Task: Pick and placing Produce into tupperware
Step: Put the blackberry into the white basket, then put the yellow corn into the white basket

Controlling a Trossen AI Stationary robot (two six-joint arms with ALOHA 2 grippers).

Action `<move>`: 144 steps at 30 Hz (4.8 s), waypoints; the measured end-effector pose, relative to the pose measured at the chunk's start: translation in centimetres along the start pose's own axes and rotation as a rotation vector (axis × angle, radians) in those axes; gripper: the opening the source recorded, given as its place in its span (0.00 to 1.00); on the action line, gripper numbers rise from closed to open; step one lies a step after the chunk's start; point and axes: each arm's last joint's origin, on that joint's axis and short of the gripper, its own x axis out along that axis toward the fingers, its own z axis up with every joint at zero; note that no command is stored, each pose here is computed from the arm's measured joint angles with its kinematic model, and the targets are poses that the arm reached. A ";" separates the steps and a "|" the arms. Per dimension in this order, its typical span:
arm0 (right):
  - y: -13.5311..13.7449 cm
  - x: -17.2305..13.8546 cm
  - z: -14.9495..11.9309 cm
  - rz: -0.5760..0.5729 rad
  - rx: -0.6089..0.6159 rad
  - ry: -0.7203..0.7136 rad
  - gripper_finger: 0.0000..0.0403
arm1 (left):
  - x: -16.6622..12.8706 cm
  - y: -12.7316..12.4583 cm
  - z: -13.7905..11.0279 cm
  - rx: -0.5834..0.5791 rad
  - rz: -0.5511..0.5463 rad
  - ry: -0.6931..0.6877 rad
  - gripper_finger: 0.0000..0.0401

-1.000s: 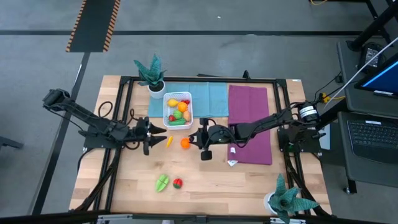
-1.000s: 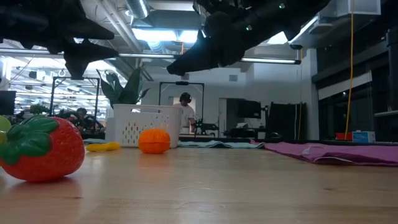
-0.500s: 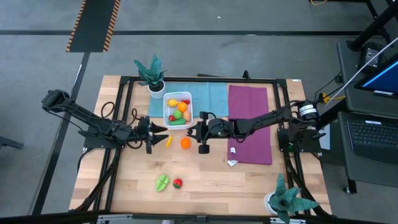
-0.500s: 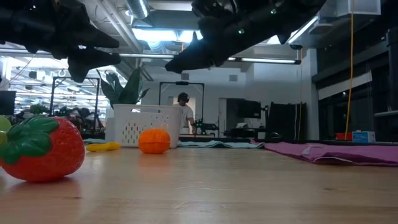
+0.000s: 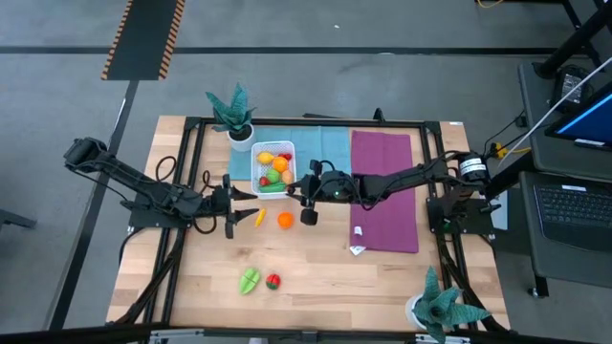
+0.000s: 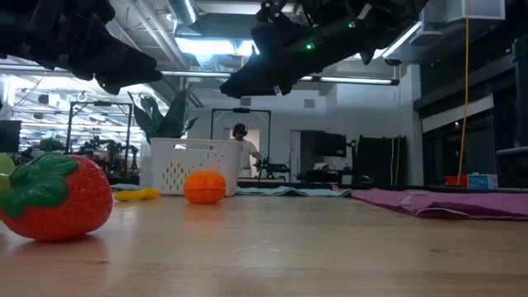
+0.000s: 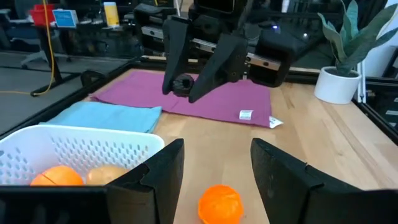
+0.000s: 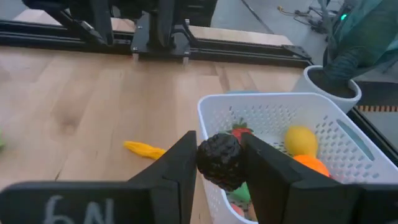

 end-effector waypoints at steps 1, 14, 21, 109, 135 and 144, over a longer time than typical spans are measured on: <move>-0.2 0.0 0.0 -0.004 0.005 -0.002 0.30 | 0.0 0.0 0.0 0.000 0.000 0.000 0.45; -2.4 0.8 0.1 -0.028 0.082 -0.060 0.29 | 0.0 0.0 0.0 0.019 0.001 0.000 0.45; -3.3 3.3 -0.5 -0.024 0.086 -0.016 0.29 | 0.0 0.0 0.0 0.019 0.002 0.002 0.45; -5.3 -3.6 -1.7 0.026 0.066 -0.065 0.53 | 0.2 -0.3 1.4 0.099 0.015 0.103 0.45; -4.8 -5.2 -3.7 0.036 0.098 -0.044 0.53 | 5.5 -4.4 -1.2 -0.204 0.353 0.683 0.45; -4.8 -5.2 -3.7 0.036 0.088 -0.044 0.53 | 7.2 -4.3 -4.2 -0.292 0.434 0.777 0.45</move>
